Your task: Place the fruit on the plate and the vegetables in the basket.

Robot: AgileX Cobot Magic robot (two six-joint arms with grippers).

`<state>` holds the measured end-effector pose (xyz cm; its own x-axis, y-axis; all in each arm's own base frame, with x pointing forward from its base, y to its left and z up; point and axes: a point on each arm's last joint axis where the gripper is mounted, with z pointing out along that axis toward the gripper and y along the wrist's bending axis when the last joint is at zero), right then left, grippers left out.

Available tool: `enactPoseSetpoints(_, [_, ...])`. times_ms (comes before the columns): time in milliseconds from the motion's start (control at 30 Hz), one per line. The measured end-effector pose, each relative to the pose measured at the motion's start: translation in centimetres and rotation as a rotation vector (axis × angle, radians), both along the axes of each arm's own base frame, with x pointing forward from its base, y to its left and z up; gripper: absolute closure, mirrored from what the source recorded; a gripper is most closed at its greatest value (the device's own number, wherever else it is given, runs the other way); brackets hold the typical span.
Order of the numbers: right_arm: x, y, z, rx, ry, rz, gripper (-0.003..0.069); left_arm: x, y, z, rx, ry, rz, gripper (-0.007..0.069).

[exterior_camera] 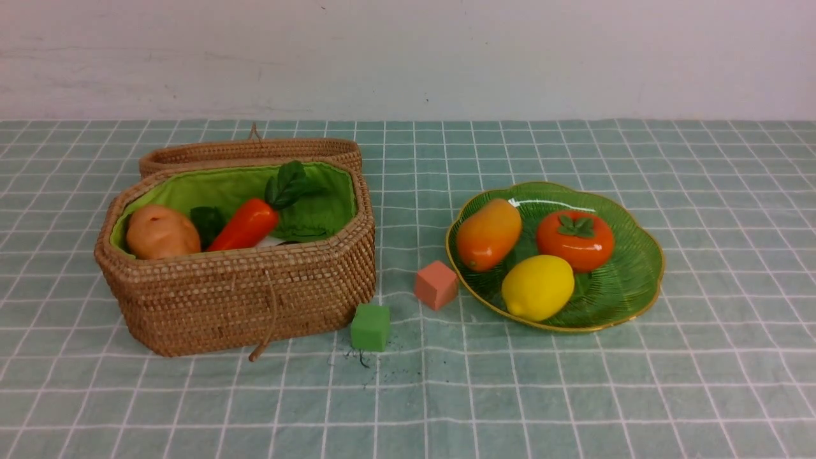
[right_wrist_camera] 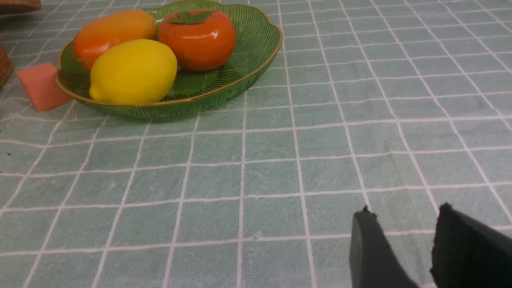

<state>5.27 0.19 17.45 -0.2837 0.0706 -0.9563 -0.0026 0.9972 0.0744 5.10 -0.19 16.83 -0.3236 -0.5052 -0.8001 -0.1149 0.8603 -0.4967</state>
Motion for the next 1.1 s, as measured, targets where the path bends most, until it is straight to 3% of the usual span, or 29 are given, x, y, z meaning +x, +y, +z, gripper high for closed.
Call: enactPoseSetpoints(1100, [0.00,0.00,0.00,0.000,0.000,0.000,0.0417,0.00,0.00,0.00,0.000,0.000,0.000,0.0499])
